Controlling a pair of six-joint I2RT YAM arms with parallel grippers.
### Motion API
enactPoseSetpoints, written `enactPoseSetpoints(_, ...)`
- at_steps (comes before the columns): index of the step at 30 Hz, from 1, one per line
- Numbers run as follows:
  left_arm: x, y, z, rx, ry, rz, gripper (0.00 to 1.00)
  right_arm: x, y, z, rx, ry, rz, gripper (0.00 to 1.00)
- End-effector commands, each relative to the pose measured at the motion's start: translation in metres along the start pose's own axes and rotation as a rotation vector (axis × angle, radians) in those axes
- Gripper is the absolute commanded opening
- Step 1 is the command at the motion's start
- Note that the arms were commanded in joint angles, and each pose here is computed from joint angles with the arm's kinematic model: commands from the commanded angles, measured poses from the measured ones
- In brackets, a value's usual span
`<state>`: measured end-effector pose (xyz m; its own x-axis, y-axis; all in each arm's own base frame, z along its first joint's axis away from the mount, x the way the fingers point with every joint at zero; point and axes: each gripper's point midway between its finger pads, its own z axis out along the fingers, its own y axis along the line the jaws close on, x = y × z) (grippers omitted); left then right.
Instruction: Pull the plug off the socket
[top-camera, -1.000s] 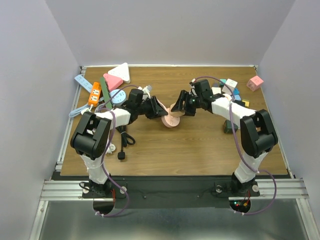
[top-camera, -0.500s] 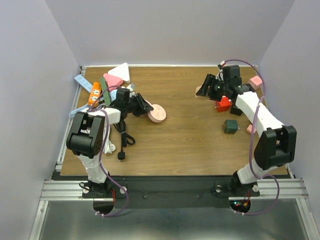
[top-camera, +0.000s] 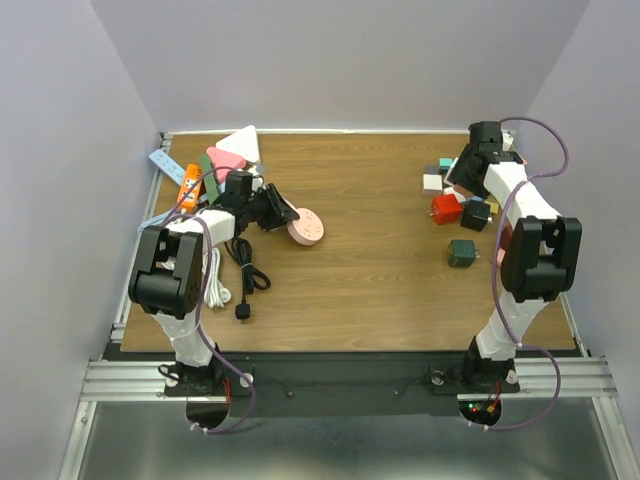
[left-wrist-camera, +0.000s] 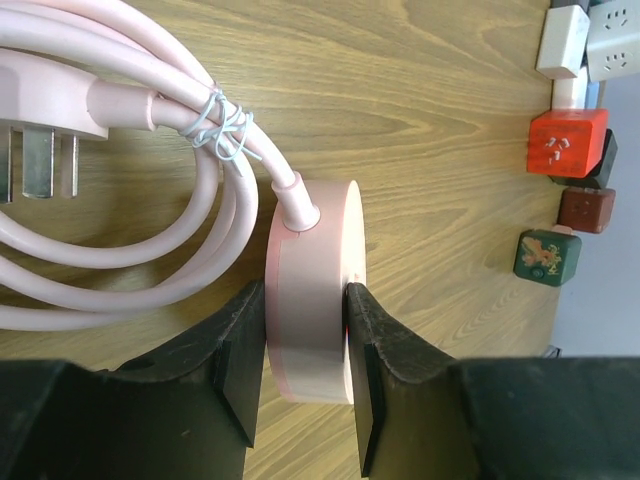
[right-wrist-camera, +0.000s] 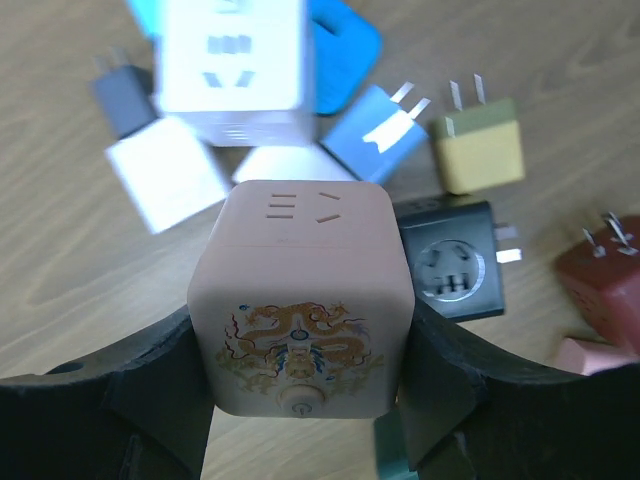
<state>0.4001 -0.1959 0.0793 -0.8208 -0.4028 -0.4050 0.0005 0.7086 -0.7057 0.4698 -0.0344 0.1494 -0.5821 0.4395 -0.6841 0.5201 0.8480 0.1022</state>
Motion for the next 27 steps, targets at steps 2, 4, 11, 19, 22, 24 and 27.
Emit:
enactPoseSetpoints(2,-0.029,0.0,-0.022,-0.017,-0.065,0.066,0.0,-0.011,-0.039,0.017,0.109,-0.002,0.07,0.09)
enactPoseSetpoints(4,-0.033,0.002,-0.025,-0.022,-0.074,0.069,0.0,-0.006,-0.041,0.027,0.106,0.025,0.078,0.12)
enactPoseSetpoints(11,-0.04,0.002,-0.029,-0.024,-0.087,0.077,0.0,-0.006,-0.032,0.045,0.076,0.049,0.072,0.66)
enactPoseSetpoints(19,-0.044,0.0,-0.034,-0.03,-0.102,0.094,0.15,-0.021,-0.019,0.033,0.007,0.027,0.066,1.0)
enactPoseSetpoints(22,-0.048,-0.004,-0.038,-0.027,-0.112,0.107,0.51,-0.039,-0.012,0.004,-0.056,-0.021,0.087,1.0)
enactPoseSetpoints(24,-0.053,-0.01,-0.044,-0.017,-0.132,0.119,0.57,-0.044,-0.009,-0.015,-0.097,-0.039,0.087,1.0)
enactPoseSetpoints(27,-0.058,-0.018,-0.052,-0.006,-0.158,0.134,0.66,-0.052,-0.001,-0.052,-0.193,-0.072,0.088,1.0)
